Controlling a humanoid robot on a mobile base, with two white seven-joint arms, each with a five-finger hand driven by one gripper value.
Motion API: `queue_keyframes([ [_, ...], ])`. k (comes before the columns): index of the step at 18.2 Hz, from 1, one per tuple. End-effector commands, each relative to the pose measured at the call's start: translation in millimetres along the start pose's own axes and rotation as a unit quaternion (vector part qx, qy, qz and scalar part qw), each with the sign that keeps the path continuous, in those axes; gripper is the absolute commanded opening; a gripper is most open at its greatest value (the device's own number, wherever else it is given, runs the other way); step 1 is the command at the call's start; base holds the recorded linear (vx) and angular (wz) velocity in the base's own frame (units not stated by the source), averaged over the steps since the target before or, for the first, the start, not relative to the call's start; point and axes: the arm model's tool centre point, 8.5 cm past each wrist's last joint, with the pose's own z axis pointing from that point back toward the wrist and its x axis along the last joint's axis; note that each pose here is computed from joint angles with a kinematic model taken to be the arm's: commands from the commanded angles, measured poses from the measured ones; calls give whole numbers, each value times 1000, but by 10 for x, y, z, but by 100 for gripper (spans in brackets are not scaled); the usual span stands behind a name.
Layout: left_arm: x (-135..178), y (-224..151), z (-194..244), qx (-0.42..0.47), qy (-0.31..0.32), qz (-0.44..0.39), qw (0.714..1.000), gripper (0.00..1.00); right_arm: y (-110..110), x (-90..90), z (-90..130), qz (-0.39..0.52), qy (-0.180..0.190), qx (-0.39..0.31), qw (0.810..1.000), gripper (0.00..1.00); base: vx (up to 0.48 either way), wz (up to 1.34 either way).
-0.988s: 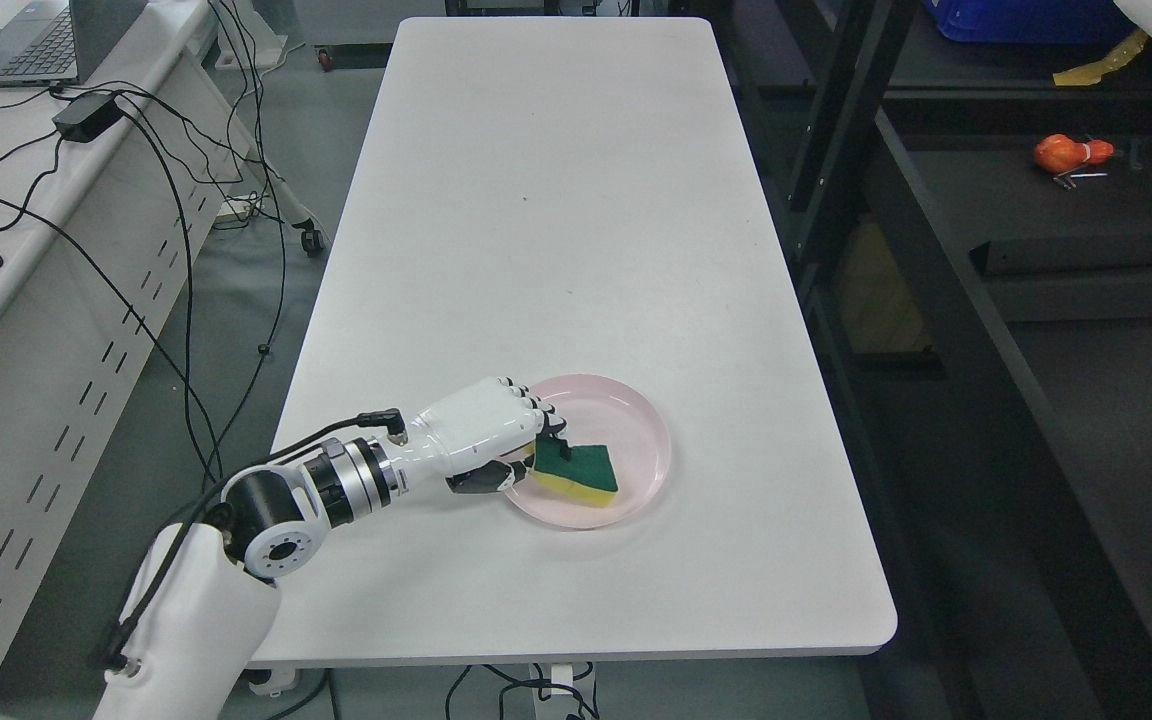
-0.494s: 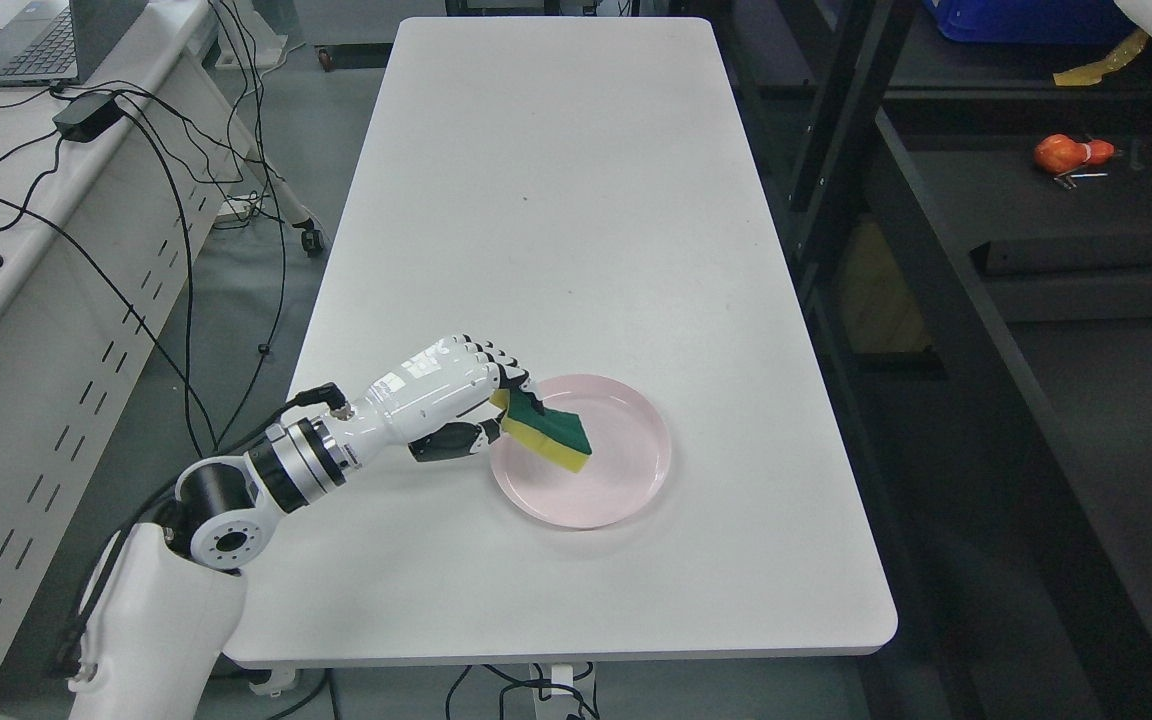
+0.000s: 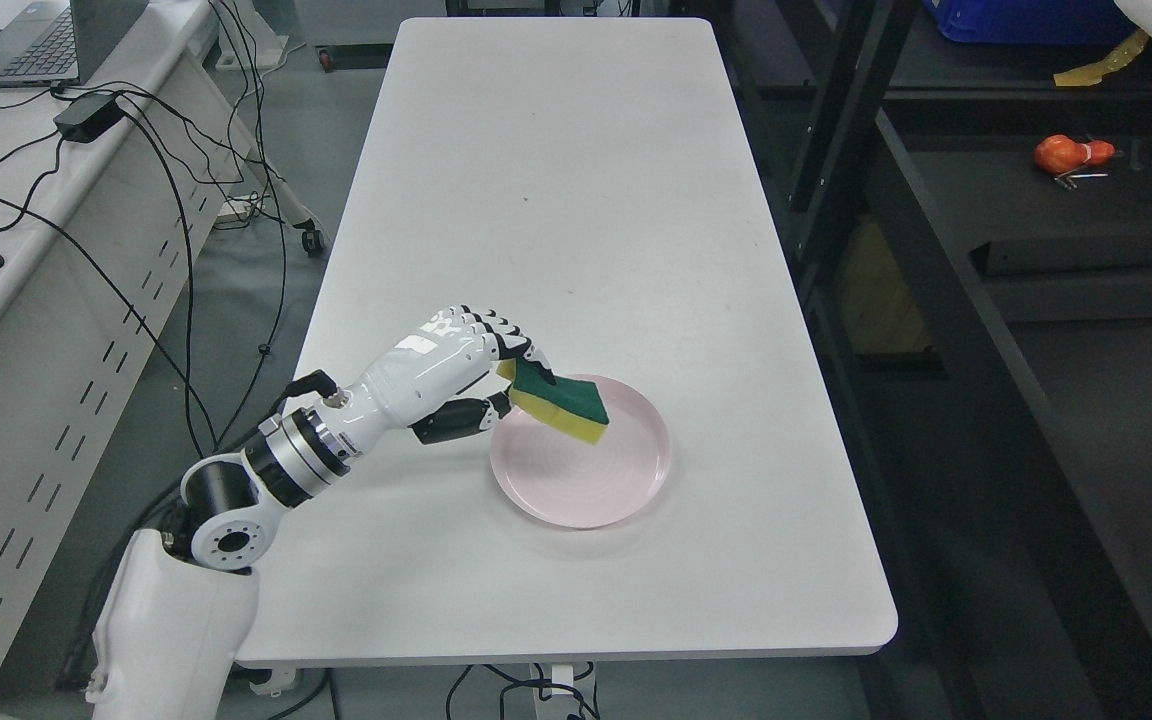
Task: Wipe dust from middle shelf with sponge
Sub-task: 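Hold the sponge in the left hand while turning toward the dark shelf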
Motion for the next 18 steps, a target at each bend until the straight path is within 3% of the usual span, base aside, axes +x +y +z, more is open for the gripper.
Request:
queue_keyframes([
  [1,92,66,3,45,3,10,999,0,-101,95,-2,-1,-11,-8,1000,100,0,0],
  [18,45,-119,146,30,23,28,999,0,-101,95,-2,-1,-11,-8,1000,100,-38,-92],
])
